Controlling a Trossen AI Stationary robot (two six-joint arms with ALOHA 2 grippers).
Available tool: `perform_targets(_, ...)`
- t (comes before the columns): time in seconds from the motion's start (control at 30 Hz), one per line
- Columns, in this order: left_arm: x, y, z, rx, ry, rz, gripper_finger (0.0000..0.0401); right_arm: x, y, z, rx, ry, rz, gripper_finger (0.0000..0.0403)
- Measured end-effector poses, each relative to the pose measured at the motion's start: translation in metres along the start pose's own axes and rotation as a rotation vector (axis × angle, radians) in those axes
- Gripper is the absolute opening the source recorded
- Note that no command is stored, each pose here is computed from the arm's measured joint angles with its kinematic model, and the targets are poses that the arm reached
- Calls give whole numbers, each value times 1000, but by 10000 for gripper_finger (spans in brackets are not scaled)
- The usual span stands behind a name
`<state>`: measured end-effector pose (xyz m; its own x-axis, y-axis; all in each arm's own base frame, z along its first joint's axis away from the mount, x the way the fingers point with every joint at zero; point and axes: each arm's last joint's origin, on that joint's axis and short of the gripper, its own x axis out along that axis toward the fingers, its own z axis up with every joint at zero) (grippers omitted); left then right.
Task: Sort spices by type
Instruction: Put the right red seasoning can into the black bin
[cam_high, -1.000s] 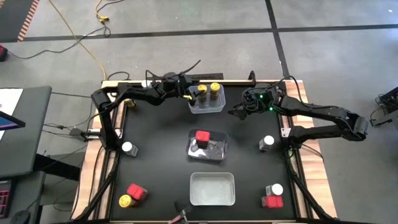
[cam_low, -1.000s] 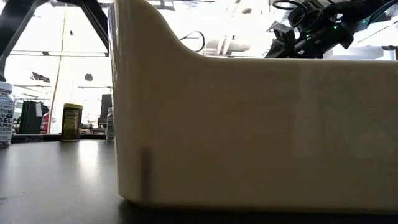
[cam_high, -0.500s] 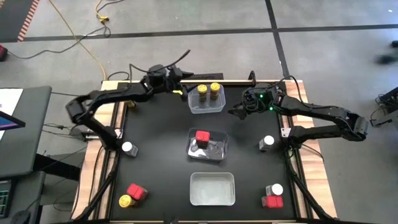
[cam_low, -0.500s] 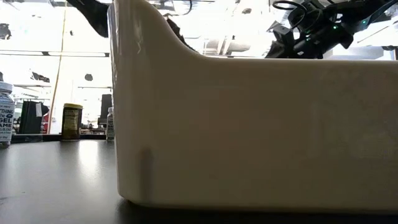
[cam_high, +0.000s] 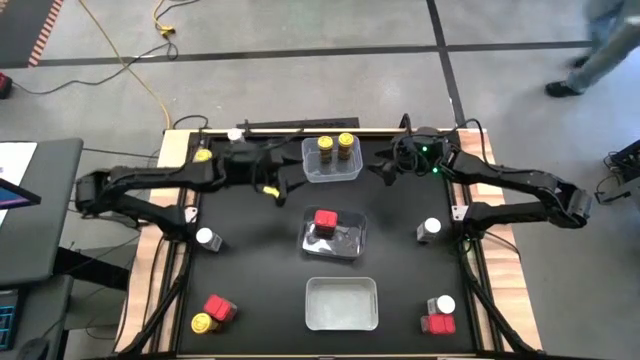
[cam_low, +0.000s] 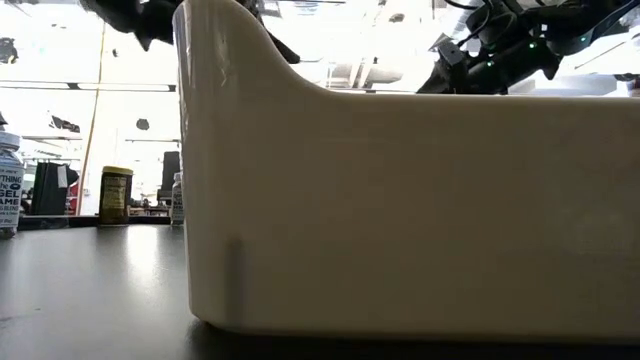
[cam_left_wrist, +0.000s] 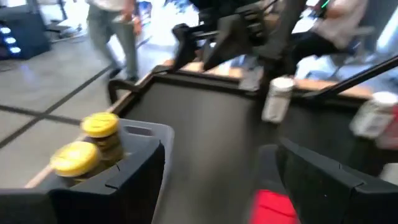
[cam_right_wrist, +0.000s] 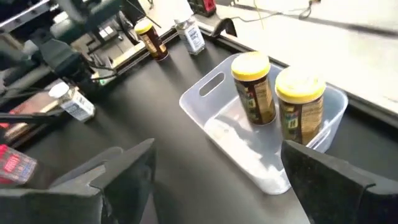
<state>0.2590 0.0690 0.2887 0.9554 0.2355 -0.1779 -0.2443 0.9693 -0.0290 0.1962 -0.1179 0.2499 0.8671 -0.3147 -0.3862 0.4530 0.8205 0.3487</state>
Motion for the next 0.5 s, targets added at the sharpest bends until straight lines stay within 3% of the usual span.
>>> perform_targets(0.23, -27, -27, -35, -94, -69, -119, 292, 0, -2, 0, -17, 3, 7, 369)
perform_targets(0.5, -61, -35, -36, -111, -75, -178, 292, -1, 8, 2, -23, 46, 35, 361)
